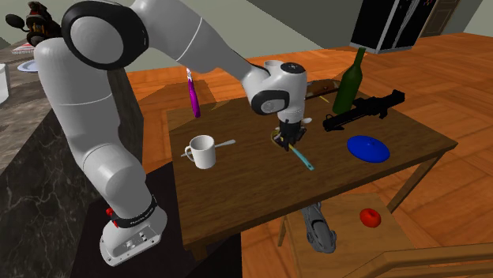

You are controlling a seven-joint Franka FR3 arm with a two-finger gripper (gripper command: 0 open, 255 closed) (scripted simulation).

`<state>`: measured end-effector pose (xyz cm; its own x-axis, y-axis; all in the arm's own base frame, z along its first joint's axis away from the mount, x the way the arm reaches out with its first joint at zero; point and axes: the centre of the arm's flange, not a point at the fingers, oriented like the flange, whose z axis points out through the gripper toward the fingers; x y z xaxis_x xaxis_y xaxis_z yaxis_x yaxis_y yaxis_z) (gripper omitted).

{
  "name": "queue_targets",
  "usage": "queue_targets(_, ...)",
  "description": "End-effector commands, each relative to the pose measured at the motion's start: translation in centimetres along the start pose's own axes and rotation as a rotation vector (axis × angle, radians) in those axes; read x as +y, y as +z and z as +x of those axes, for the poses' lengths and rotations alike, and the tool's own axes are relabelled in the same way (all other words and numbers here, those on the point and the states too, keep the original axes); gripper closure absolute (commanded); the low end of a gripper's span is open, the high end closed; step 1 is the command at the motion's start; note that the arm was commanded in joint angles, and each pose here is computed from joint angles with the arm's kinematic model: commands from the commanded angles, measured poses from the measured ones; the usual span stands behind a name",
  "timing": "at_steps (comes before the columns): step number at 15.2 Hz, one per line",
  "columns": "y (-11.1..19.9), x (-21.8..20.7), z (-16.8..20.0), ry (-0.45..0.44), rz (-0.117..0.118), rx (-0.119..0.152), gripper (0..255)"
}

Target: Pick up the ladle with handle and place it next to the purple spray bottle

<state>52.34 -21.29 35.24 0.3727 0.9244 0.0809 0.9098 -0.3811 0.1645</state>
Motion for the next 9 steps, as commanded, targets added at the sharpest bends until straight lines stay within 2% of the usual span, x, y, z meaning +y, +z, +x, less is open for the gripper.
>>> queue_targets(1,-1.1,0.2,0.1,0.0,0.0,0.0,255)
queue_targets(9,-5.2,0.9,0.4,0.0,0.0,0.0,255)
